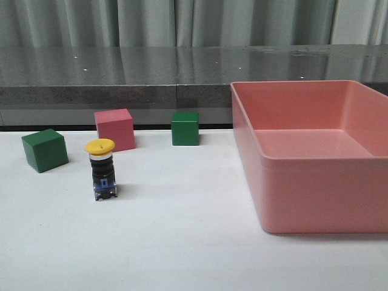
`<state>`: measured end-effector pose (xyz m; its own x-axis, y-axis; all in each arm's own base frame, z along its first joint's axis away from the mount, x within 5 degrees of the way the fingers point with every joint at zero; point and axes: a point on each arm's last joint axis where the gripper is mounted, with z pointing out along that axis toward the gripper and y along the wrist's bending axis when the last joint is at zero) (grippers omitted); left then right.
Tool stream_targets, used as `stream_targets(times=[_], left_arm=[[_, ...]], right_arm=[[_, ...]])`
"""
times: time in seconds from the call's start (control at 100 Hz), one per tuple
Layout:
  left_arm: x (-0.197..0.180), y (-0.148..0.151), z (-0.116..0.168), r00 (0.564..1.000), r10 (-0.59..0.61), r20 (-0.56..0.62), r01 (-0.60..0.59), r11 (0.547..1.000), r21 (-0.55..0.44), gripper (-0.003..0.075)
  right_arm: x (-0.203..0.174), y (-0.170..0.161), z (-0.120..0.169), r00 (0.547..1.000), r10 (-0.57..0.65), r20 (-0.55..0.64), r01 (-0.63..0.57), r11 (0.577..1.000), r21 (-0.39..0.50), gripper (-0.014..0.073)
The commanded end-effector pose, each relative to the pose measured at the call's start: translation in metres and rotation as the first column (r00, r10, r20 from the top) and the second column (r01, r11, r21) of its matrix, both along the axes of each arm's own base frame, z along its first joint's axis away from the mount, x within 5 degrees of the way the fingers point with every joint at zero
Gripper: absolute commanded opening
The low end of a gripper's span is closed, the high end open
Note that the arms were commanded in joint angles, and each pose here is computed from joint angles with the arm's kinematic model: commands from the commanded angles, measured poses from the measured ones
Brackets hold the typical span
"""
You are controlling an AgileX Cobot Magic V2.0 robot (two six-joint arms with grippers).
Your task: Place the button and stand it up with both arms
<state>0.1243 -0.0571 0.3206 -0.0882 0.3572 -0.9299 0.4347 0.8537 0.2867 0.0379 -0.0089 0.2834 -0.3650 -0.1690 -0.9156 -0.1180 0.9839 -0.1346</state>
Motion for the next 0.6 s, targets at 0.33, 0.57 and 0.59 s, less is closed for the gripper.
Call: stream_targets(times=[0.33, 0.57, 0.59], left_arm=[[-0.02, 0.005, -0.022, 1.0, -0.018, -0.016, 0.015, 0.98, -0.2, -0.0019], [-0.021, 0.005, -0.022, 1.0, -0.018, -0.022, 0.013, 0.979, -0.203, -0.0019], [-0.02, 0.005, -0.022, 1.0, -0.018, -0.019, 0.014, 0.979, -0.204, -0.0019]], right_arm=[[0.002, 0.001, 0.012, 0.997, 0.005, 0.076, -0.005, 1.0, 0.002, -0.006], [0.002, 0.001, 0.012, 0.997, 0.005, 0.076, -0.005, 1.0, 0.002, -0.006], [0.002, 0.001, 0.012, 0.997, 0.005, 0.076, -0.005, 1.0, 0.002, -0.006]])
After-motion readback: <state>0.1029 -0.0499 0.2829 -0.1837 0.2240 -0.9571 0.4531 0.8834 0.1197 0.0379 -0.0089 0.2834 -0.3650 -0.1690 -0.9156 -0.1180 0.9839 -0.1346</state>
